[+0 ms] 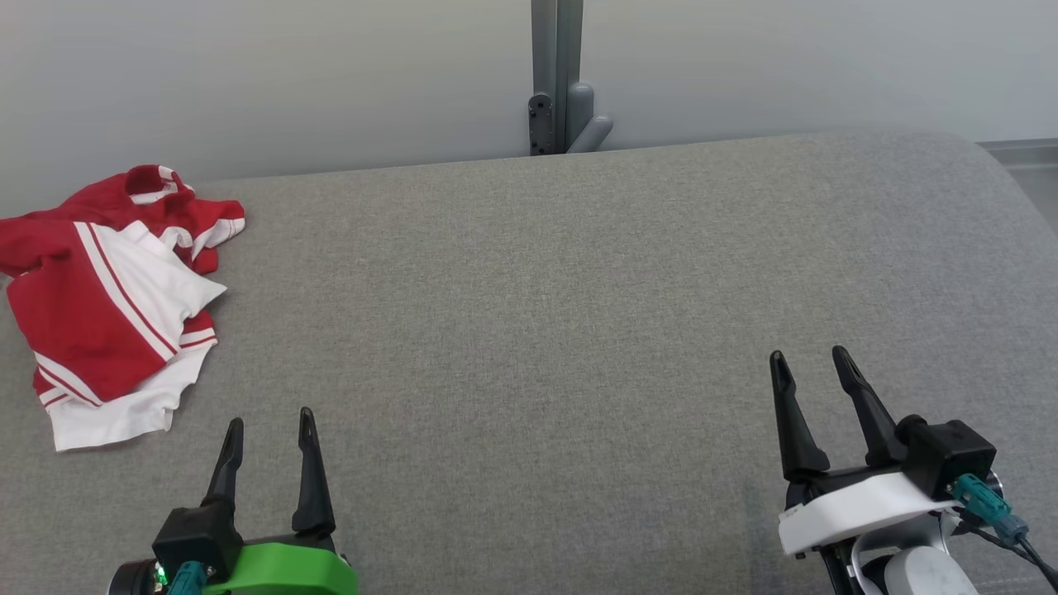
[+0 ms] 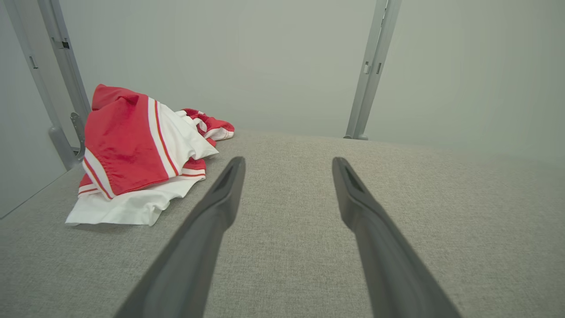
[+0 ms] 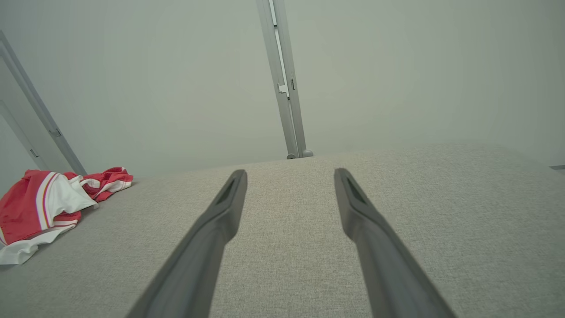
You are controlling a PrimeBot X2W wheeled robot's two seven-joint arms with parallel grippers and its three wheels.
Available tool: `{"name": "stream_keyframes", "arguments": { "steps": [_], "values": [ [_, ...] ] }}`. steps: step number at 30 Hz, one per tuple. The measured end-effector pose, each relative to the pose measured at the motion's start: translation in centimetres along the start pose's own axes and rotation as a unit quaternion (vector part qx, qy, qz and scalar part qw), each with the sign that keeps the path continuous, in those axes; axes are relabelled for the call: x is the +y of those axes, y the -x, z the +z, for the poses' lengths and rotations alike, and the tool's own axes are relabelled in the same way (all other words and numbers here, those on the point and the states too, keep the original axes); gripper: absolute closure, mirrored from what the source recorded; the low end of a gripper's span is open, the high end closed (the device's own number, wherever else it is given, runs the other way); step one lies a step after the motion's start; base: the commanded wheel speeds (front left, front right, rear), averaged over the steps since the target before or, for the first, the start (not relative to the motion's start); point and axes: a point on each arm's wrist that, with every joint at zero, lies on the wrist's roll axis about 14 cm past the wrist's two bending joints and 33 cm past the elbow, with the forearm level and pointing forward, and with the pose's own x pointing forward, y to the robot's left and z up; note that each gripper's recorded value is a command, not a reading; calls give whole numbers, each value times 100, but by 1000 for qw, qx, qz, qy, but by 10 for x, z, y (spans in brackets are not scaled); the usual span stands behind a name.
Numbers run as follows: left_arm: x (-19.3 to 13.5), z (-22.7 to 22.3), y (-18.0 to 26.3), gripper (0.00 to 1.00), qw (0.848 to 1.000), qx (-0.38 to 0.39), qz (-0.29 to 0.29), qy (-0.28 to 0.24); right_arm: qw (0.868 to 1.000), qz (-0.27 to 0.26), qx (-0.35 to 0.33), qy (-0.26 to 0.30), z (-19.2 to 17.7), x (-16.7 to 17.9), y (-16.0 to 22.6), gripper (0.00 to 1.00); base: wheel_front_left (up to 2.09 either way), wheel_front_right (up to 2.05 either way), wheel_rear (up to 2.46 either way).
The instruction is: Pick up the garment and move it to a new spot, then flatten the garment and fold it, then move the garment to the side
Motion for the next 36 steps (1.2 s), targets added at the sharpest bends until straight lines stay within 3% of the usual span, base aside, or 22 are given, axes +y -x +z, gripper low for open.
{"name": "stream_keyframes", "arguments": {
  "steps": [19, 36],
  "values": [
    [-2, 1, 3, 0, 999, -10, -8, -49, 998, 23, -8, 58, 1, 9, 0, 0, 0, 0, 0],
    [-1, -2, 3, 0, 999, -6, -7, -47, 998, 22, -8, 58, 1, 8, -1, 0, 0, 0, 0]
  ]
}}
